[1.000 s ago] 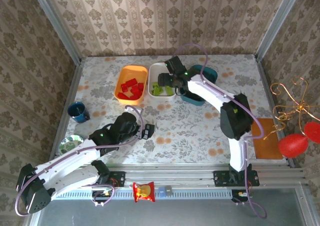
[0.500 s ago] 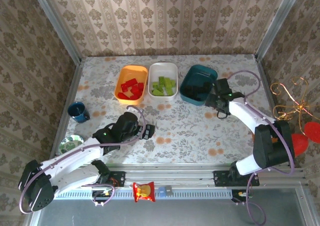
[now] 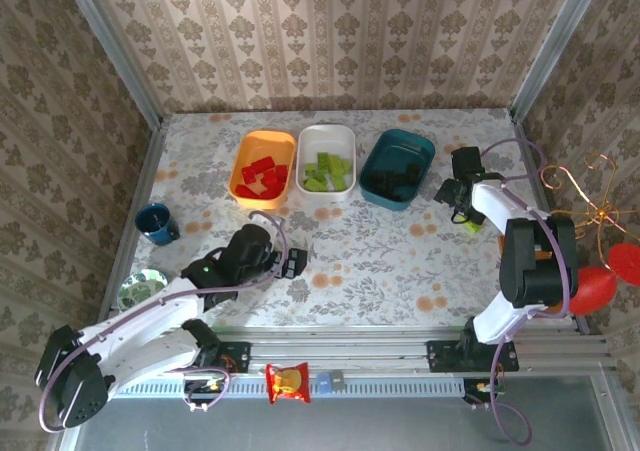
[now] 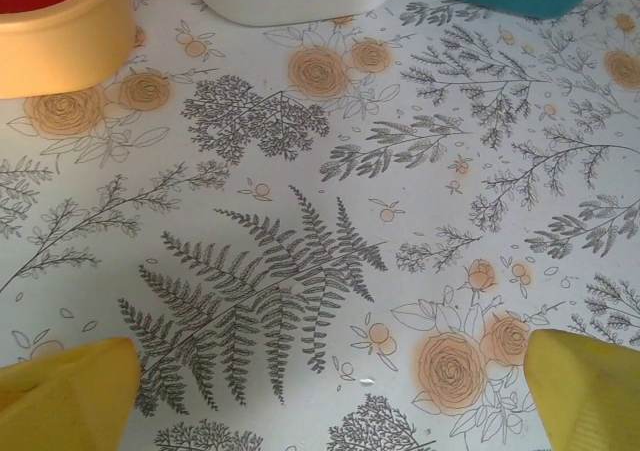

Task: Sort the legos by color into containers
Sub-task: Move the lego to the center of the table.

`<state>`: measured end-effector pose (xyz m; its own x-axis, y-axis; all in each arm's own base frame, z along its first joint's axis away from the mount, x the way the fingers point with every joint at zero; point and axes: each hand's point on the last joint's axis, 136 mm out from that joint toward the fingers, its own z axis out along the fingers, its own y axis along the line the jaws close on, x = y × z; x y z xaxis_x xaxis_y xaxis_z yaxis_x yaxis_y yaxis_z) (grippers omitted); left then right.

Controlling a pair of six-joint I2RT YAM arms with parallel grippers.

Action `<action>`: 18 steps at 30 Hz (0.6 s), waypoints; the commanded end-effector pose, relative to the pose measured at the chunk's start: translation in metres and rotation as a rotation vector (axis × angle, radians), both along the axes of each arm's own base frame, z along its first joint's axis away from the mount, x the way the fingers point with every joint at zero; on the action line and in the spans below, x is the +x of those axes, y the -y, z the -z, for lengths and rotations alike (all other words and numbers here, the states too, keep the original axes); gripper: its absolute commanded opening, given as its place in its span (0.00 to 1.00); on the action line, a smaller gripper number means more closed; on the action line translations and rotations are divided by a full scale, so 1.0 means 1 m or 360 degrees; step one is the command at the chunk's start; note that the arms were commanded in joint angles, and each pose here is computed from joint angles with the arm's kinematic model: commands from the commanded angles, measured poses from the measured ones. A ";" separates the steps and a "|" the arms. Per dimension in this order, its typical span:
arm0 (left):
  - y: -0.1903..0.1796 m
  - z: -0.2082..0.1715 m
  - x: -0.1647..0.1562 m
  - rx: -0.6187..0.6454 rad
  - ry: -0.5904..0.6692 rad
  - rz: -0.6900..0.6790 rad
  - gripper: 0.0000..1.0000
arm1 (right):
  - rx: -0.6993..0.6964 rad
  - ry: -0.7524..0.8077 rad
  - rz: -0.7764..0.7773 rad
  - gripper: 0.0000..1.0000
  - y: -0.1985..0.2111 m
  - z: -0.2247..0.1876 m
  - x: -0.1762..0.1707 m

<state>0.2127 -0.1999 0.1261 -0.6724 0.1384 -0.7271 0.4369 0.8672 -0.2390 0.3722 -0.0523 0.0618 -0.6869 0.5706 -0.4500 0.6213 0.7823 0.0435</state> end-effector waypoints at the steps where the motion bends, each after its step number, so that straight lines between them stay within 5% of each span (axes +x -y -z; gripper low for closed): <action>1: -0.007 0.000 -0.002 0.0003 0.0005 -0.0013 1.00 | -0.0035 -0.0056 0.0050 0.84 0.014 0.008 0.002; 8: -0.014 -0.004 -0.001 0.0005 0.0022 -0.0034 1.00 | 0.0211 -0.0102 0.0022 0.82 -0.010 0.033 0.004; 18: -0.016 -0.007 0.001 -0.0014 0.0036 -0.0051 1.00 | 0.0439 -0.0123 0.0008 0.82 -0.067 0.044 -0.040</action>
